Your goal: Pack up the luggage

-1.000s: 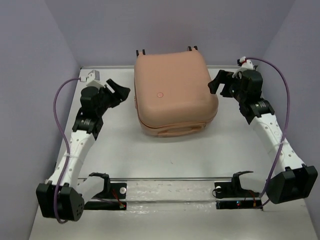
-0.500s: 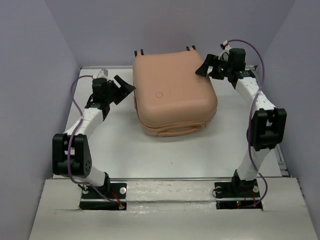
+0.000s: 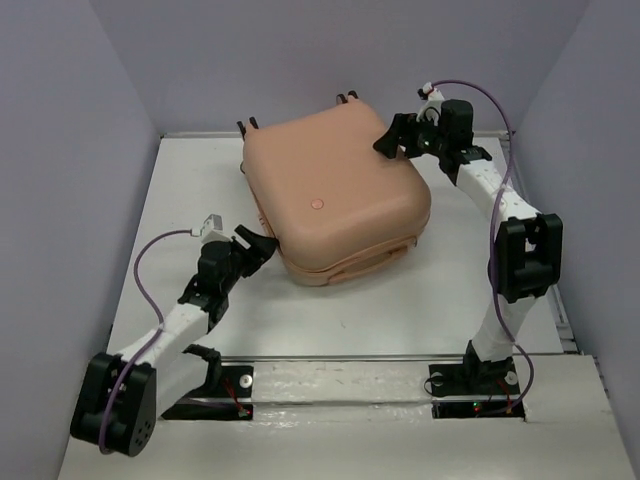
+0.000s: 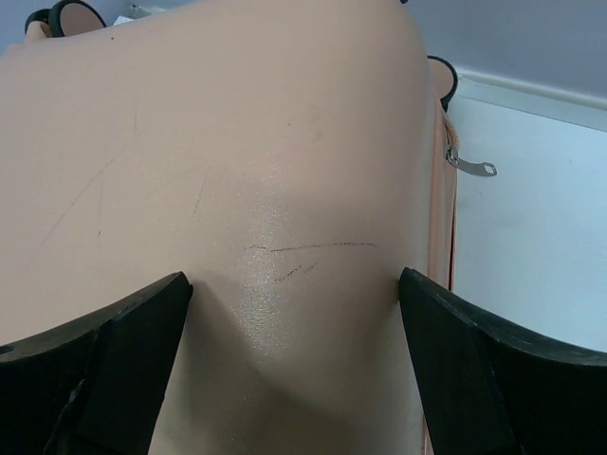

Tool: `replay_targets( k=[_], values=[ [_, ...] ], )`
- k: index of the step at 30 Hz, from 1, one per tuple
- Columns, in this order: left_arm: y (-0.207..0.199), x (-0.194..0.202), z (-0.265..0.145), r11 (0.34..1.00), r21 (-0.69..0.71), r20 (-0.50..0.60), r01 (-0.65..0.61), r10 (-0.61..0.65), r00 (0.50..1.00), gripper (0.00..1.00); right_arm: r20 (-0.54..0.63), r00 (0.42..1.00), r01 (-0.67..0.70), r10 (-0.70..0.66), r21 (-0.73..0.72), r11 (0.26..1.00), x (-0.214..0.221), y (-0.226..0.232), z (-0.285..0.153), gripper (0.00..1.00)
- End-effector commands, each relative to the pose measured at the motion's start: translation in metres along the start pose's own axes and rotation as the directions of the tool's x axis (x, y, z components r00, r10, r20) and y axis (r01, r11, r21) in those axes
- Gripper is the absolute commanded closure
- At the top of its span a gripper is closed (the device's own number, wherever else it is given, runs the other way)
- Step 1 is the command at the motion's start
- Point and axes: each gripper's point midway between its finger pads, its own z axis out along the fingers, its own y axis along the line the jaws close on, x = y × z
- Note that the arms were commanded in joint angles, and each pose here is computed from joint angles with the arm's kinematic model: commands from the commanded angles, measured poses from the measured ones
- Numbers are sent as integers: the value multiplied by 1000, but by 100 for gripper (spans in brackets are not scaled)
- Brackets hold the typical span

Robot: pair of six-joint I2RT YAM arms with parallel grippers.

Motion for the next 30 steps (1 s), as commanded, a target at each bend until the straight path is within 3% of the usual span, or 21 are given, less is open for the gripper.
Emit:
replay_targets(
  k=[1,7,11,16,19,20,22,23,24,25,27,28,29,30],
  values=[
    [-34,18,-33,988,152,-51,-3,11,999,20,-365,930,-183,27,-401,898,98,150,-5,7],
    [-60,-12,-57,982,164,27,-94,91,995,20,-276,959,-142,58,-297,944,58,144,0,3],
    [-92,-30,-65,967,210,45,-142,135,990,20,-123,992,-63,30,-271,960,-12,160,-15,0],
    [-105,-42,-68,959,203,57,-198,191,980,17,138,987,114,-82,-247,962,-98,193,-86,0],
    [-113,-40,-70,950,232,35,-209,207,978,16,181,972,175,-147,-148,973,-92,181,-110,0],
    [-116,-35,-72,943,256,16,-211,214,977,16,242,953,208,-180,-96,973,-99,185,-141,1],
    [-117,-31,-77,936,278,5,-217,224,975,16,280,943,194,-180,-25,981,-83,173,-161,13],
    [-112,-25,-78,936,277,-16,-217,230,973,16,209,967,131,-146,87,988,-32,134,-152,46],
    [-112,-24,-82,931,288,-15,-226,240,971,16,285,949,107,-136,114,988,-31,137,-182,65],
    [-111,-22,-83,929,290,-21,-231,247,969,17,206,974,58,-94,179,982,25,108,-175,84],
    [-106,-12,-88,925,301,-53,-232,259,964,21,264,964,-36,-33,253,967,49,90,-199,92],
    [-106,-6,-91,920,321,-79,-226,264,961,22,206,979,-71,12,282,957,90,74,-194,93],
    [-105,-3,-93,917,330,-89,-224,267,960,24,252,967,-104,23,312,944,82,69,-203,93],
    [-101,3,-94,916,333,-102,-224,271,957,26,231,971,-141,62,346,928,110,56,-202,93]
  ],
)
